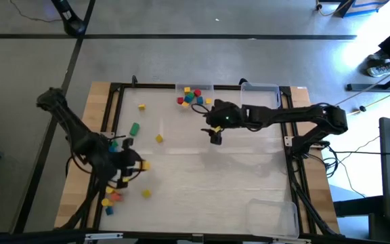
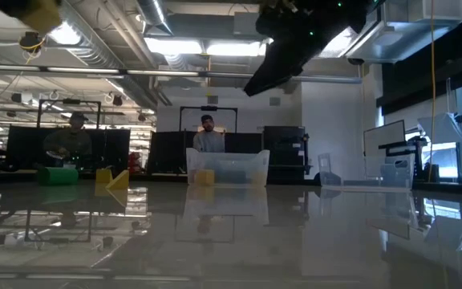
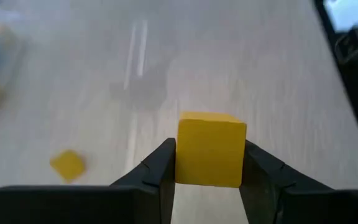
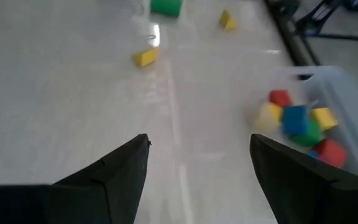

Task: Sort blocks by size
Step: Put the square yellow block into the top left transparent bin

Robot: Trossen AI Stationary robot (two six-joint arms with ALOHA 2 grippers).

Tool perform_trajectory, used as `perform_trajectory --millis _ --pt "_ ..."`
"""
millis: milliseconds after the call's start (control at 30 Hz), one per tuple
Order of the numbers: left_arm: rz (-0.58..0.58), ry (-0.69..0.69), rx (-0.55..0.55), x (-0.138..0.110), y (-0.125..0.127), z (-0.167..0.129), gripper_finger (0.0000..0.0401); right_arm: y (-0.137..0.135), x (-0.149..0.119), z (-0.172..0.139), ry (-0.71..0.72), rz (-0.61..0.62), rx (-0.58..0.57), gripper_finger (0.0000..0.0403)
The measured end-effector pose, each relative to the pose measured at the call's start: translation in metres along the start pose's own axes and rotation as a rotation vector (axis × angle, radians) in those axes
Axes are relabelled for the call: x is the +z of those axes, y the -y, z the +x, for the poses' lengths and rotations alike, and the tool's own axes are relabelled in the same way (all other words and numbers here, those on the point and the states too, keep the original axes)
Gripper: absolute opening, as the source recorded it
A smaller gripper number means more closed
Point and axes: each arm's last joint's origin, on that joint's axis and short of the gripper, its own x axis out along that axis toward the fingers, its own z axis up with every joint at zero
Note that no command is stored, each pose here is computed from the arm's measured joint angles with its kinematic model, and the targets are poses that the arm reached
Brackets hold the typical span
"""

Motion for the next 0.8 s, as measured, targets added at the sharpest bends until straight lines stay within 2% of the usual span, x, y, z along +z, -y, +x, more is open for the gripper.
perform_trajectory --millis 267,467,667,800 --pt "-0.015 0.187 0.021 -0.01 -0.038 0.015 0.012 0.022 0.004 0.0 0.071 -0.084 -0.042 0.0278" --pt "-0.044 0.314 0.061 -0.015 -0.064 0.034 0.012 0.038 0.01 0.003 0.181 -0.126 -0.046 0.0278" --pt "-0.115 0.457 0.1 -0.011 -0.085 0.047 0.012 0.04 0.018 0.005 0.303 -0.145 0.015 0.0278" --pt "-0.206 0.534 0.159 -0.007 -0.099 0.051 0.012 0.034 0.022 0.009 0.365 -0.161 0.084 0.0278"
